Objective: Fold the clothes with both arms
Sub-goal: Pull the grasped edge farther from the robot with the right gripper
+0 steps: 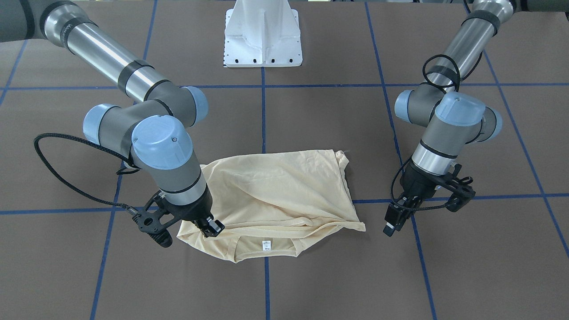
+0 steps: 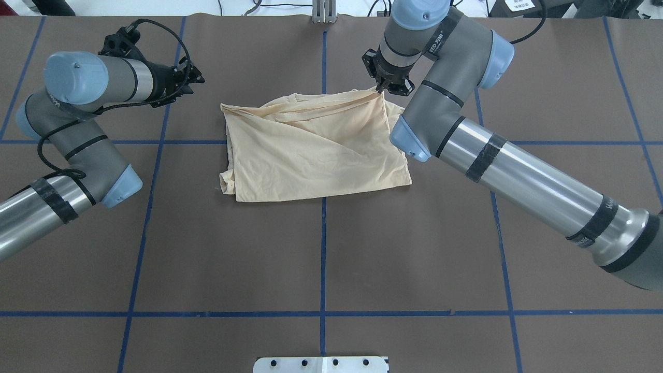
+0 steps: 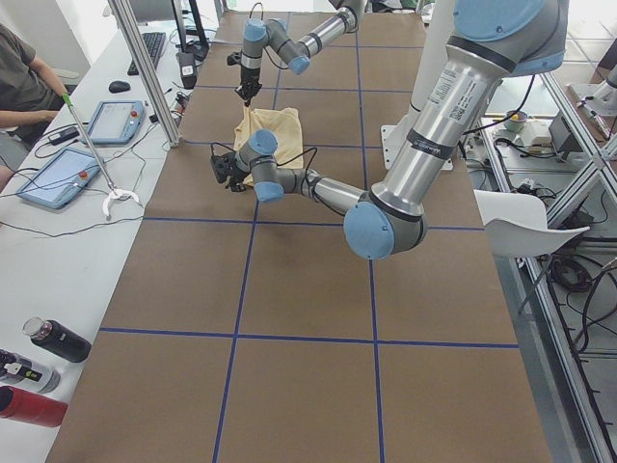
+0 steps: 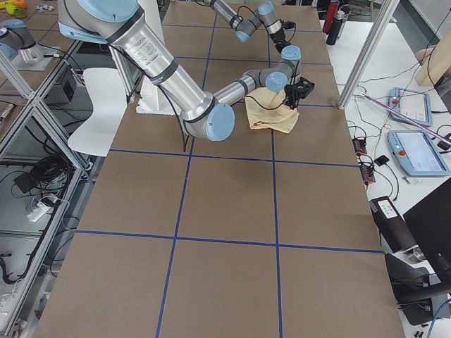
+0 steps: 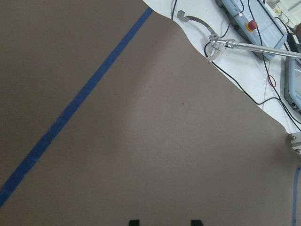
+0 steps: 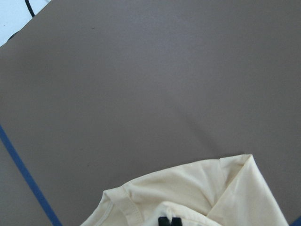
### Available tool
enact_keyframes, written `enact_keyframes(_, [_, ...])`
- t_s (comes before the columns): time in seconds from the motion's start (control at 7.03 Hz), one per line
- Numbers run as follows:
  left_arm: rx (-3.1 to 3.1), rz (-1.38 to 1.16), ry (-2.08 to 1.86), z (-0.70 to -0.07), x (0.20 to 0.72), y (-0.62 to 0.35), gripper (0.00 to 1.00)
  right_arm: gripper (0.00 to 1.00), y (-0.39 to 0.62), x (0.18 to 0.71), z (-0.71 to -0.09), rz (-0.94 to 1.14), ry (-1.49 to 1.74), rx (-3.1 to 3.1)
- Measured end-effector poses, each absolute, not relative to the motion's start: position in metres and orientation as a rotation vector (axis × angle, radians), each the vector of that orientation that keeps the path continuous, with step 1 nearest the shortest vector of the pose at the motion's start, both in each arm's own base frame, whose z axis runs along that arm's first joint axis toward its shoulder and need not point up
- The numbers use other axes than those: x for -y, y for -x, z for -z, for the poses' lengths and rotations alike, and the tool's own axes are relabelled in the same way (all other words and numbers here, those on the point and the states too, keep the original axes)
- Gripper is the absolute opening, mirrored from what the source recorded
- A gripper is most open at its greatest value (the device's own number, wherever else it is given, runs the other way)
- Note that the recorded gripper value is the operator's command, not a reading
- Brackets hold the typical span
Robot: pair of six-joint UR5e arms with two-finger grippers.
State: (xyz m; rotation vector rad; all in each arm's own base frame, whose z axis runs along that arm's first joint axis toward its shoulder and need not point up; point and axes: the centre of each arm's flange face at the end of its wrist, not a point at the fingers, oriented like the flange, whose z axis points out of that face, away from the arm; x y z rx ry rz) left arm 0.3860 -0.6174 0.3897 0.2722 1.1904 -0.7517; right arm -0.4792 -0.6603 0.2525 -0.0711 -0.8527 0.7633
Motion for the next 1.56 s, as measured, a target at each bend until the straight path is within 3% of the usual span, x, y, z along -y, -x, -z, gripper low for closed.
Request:
enact_keyframes(0.57, [-1.180, 0.756, -0.267, -0.398, 0.615, -0.384, 0.47, 0.00, 0.461, 0.674, -0.279, -0.737, 0.045, 0.807])
enact_keyframes(0.71, [-1.177, 0.757, -0.266, -0.400, 0.615, -0.384, 0.47, 0.22, 0.463, 0.677, -0.285, -0.737, 0.044, 0.797])
enact_keyframes(1.0, [-1.173, 0.758, -0.264, -0.403, 0.615, -0.384, 0.47, 0.39, 0.466, 0.680, -0.292, -0.738, 0.043, 0.784])
enact_keyframes(1.14, [-1.173, 0.758, -0.264, -0.403, 0.615, -0.384, 0.47, 0.54, 0.467, 0.680, -0.296, -0.738, 0.044, 0.778])
enact_keyframes(1.56, [-1.170, 0.759, -0.263, -0.405, 0.615, -0.384, 0.47, 0.63, 0.468, 0.674, -0.289, -0.735, 0.044, 0.796])
